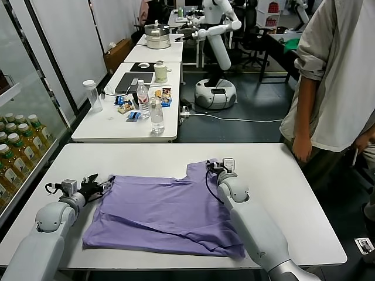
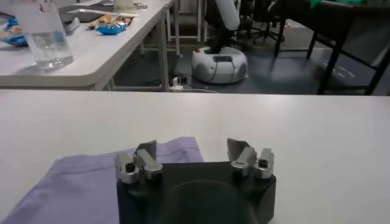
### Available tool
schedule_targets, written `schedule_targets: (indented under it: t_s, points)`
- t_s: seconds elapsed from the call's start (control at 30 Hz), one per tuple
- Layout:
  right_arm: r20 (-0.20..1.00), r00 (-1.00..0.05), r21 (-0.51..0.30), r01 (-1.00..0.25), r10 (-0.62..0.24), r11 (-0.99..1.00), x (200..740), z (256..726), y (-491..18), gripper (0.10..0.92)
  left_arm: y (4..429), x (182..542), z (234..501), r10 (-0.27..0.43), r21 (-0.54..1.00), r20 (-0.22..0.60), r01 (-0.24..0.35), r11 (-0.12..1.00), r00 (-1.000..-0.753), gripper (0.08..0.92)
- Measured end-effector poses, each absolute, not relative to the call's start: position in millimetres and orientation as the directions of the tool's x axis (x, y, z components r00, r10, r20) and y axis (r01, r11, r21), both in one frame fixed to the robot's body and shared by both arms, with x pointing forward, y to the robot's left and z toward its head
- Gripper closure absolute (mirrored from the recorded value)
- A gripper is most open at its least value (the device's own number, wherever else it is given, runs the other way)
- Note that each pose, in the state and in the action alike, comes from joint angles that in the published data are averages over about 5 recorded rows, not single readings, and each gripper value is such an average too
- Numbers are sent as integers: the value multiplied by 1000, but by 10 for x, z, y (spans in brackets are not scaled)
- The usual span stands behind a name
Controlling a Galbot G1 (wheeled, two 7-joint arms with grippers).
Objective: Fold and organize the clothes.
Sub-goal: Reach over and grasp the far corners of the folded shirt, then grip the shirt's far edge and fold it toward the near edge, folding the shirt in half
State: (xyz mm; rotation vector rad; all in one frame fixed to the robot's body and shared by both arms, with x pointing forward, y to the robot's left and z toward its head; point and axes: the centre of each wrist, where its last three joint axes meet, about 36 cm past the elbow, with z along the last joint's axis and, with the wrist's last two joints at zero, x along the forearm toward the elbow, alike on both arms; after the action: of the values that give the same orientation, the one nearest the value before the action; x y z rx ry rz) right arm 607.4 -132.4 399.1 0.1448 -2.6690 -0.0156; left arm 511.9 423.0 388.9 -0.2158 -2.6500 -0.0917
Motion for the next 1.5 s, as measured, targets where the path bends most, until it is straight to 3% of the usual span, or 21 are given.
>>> schedule_targets:
  t_s: [0.53, 0.67, 1.07, 1.5]
  points:
    - [426, -894, 57, -124, -137, 991, 6039, 3942, -1351, 853, 4191, 5085, 3870, 173, 1, 465, 196, 981, -868, 819]
    - [396, -906, 58, -139, -151, 989, 5975, 4026, -1366, 908, 4212, 5058, 3911, 172, 0, 453, 193, 981, -875, 902]
    - [324, -927, 52, -183, -190, 982, 5407, 4342, -1579, 911, 4179, 4830, 4050, 197, -47, 383, 194, 980, -902, 914]
    - [300, -930, 47, -207, -212, 977, 4707, 4446, -1810, 911, 4134, 4355, 3996, 211, -65, 357, 202, 977, -910, 914]
